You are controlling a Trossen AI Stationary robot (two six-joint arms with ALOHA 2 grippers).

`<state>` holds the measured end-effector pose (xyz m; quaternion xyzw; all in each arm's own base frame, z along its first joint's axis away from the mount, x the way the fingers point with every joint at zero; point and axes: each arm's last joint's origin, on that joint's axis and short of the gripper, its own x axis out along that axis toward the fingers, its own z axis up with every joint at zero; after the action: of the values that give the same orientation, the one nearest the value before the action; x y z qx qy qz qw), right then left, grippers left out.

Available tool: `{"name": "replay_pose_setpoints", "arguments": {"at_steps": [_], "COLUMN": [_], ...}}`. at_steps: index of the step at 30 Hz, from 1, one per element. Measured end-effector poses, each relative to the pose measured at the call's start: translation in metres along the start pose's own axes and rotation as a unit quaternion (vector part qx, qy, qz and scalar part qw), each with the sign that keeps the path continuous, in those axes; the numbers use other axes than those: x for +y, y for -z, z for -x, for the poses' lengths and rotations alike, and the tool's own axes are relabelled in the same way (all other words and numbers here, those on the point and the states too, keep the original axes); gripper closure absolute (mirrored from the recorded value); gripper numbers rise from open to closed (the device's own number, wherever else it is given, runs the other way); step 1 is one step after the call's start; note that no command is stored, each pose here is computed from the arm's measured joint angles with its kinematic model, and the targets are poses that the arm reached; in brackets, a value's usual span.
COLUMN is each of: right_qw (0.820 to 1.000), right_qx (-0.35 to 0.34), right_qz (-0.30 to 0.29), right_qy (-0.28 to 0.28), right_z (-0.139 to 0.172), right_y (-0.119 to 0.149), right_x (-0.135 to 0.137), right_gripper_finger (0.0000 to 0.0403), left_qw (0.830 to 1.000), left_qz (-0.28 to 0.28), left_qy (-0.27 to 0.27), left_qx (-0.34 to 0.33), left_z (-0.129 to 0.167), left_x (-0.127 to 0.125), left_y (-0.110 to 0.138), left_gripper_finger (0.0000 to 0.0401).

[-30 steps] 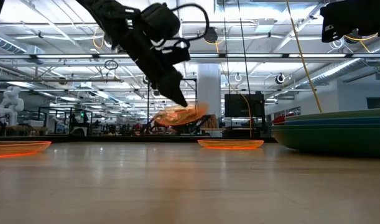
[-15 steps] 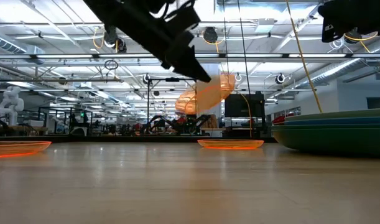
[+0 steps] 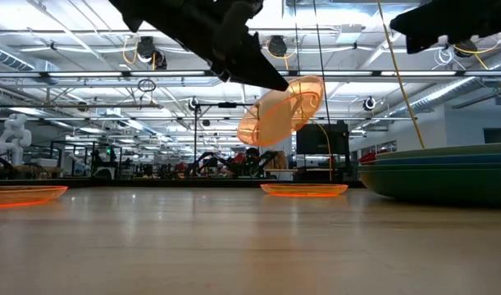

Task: Stack plastic plates
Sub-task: Stack the top orange plate on top of the pink plate

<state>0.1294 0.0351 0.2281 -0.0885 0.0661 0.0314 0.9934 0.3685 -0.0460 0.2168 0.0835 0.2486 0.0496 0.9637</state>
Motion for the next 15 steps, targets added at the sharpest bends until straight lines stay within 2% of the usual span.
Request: {"name": "replay_pose_setpoints", "arguments": {"at_steps": [7,15], "right_qw": [0.997,0.988], "right_qx": [0.079,0.152], "right_qz": [0.012,0.035], "right_qy": [-0.010,-0.007], "right_z": [-0.042,-0.095], "right_y": [-0.018,-0.036], "right_x": [0.009,0.021], "right_gripper_finger": [0.0355,0.0352], "left_qw": [0.999,0.997], "left_qz": [-0.032,-0.050], "left_qy": [0.029,0.048], "left_qx": [0.010,0.043], "left_z": [0.006,0.012], "left_x": [-0.023,-0.037], "left_y": [0.002,0.009], "left_gripper_finger": [0.0397,0.0397]}}
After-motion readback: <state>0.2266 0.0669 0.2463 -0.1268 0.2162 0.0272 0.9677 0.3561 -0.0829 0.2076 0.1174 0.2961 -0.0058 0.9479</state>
